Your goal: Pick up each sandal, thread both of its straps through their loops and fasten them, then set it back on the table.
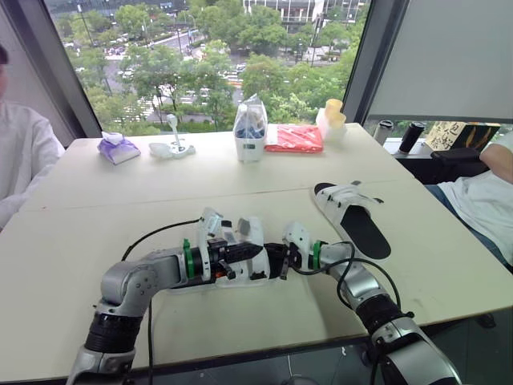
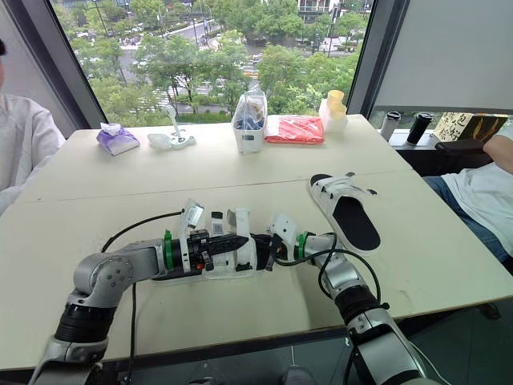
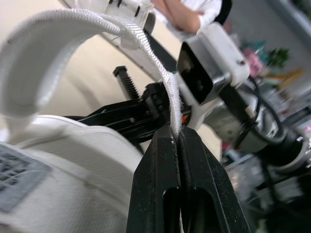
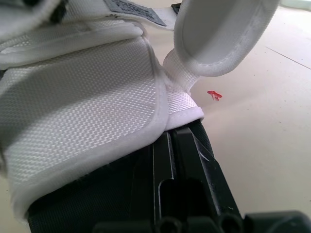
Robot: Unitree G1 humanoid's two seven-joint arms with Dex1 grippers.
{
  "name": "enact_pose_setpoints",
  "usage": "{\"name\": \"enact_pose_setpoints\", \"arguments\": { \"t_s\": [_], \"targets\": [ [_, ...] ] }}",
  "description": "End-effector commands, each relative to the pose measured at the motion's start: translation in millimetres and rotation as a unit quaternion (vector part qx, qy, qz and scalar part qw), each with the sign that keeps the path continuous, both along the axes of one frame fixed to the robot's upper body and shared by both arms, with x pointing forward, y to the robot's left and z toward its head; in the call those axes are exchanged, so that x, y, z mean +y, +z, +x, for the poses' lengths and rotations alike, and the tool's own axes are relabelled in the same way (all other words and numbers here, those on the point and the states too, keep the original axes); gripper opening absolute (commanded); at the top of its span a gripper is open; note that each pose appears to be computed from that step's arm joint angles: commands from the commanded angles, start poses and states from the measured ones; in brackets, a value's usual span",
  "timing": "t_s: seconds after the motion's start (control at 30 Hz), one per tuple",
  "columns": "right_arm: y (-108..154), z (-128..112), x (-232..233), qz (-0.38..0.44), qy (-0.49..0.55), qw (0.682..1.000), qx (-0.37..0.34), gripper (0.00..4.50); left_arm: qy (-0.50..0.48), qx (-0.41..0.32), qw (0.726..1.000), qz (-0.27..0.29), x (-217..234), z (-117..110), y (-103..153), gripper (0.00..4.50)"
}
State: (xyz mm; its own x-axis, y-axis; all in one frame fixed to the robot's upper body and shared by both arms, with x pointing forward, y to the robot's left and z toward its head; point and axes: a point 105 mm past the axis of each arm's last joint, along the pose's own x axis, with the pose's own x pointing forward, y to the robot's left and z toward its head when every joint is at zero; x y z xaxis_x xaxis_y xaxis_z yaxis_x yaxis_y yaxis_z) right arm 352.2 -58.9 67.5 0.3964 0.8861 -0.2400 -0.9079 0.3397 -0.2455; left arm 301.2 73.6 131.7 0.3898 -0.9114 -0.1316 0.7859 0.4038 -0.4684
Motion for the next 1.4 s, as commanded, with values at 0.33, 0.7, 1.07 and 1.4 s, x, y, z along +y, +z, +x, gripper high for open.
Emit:
{"name": "enact_pose_setpoints", "arguments": {
  "t_s": [0.33, 0.7, 1.07, 1.4],
  "targets": [
    [-76, -27, -10, -0.083, -0.011, 0.989, 0.122, 0.0, -0.048, -0.048, 0.997, 0.022, -2, -13, 2, 0.03],
    [-77, -28, -9, -0.083, -0.01, 0.989, 0.123, 0.0, -0.033, -0.061, 0.998, 0.004, -2, -8, 15, 0.03],
    [-77, -28, -9, -0.085, -0.008, 0.989, 0.124, 0.0, 0.007, -0.014, 0.998, -0.053, 8, 4, 24, 0.03],
    [-79, -30, -10, -0.084, -0.01, 0.988, 0.128, 0.0, -0.004, -0.007, 1.0, -0.028, 1, -2, 8, 0.03]
  ]
}}
